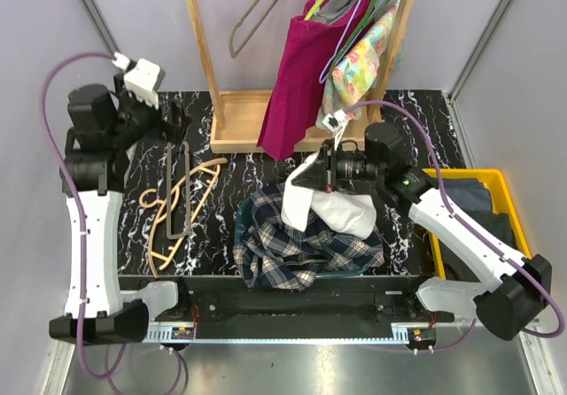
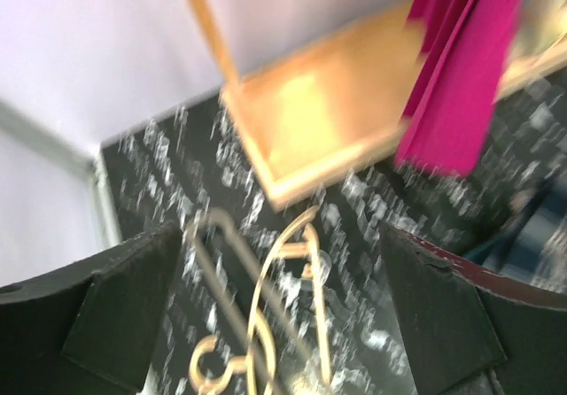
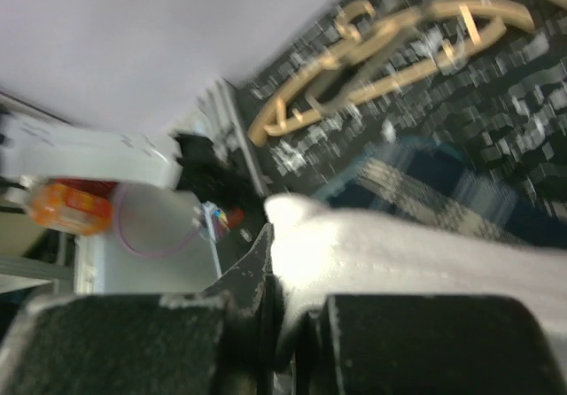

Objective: Remove the skirt from the hanger

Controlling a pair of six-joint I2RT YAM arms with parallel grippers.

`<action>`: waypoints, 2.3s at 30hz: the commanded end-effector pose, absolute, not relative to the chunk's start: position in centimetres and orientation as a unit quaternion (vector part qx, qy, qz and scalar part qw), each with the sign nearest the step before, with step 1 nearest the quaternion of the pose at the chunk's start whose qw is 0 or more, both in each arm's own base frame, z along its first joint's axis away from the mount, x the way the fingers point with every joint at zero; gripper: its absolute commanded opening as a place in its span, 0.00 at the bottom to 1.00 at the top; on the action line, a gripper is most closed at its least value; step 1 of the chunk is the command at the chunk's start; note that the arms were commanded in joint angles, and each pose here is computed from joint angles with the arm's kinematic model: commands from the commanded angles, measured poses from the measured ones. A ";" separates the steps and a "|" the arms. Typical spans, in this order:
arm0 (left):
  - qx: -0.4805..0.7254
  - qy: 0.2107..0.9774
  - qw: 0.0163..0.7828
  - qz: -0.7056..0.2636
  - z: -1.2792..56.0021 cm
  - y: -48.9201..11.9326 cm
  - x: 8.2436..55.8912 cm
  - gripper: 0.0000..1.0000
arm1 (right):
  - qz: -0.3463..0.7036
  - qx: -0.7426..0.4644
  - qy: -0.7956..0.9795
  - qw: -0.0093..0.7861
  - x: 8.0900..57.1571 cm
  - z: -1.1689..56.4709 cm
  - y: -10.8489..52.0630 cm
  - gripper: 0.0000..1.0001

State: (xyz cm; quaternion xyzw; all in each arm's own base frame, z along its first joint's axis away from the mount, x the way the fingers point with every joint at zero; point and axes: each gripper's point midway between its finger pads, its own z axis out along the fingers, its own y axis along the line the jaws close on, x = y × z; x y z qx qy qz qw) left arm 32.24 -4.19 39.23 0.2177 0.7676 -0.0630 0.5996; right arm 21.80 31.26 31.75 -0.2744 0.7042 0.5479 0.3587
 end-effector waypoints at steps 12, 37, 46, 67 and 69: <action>0.326 0.528 0.742 -0.254 61.2 -22.2 35.8 0.98 | 0.296 -0.206 0.896 0.258 21.8 15.4 24.7 1.00; 0.275 0.373 0.880 -0.099 59.9 -32.1 50.0 0.99 | 0.385 -0.013 0.716 0.583 16.7 36.0 14.4 1.00; 0.311 0.454 0.826 -0.121 54.4 -32.3 52.2 0.92 | 0.354 -0.014 0.719 0.598 18.1 37.4 14.2 0.99; 0.382 0.520 0.745 -0.168 49.1 -32.9 51.1 0.00 | 0.357 -0.009 0.713 0.603 19.0 38.5 14.8 0.94; 0.376 0.513 0.752 -0.170 50.3 -32.6 50.6 0.00 | 0.359 -0.014 0.714 0.601 19.1 38.4 15.1 0.94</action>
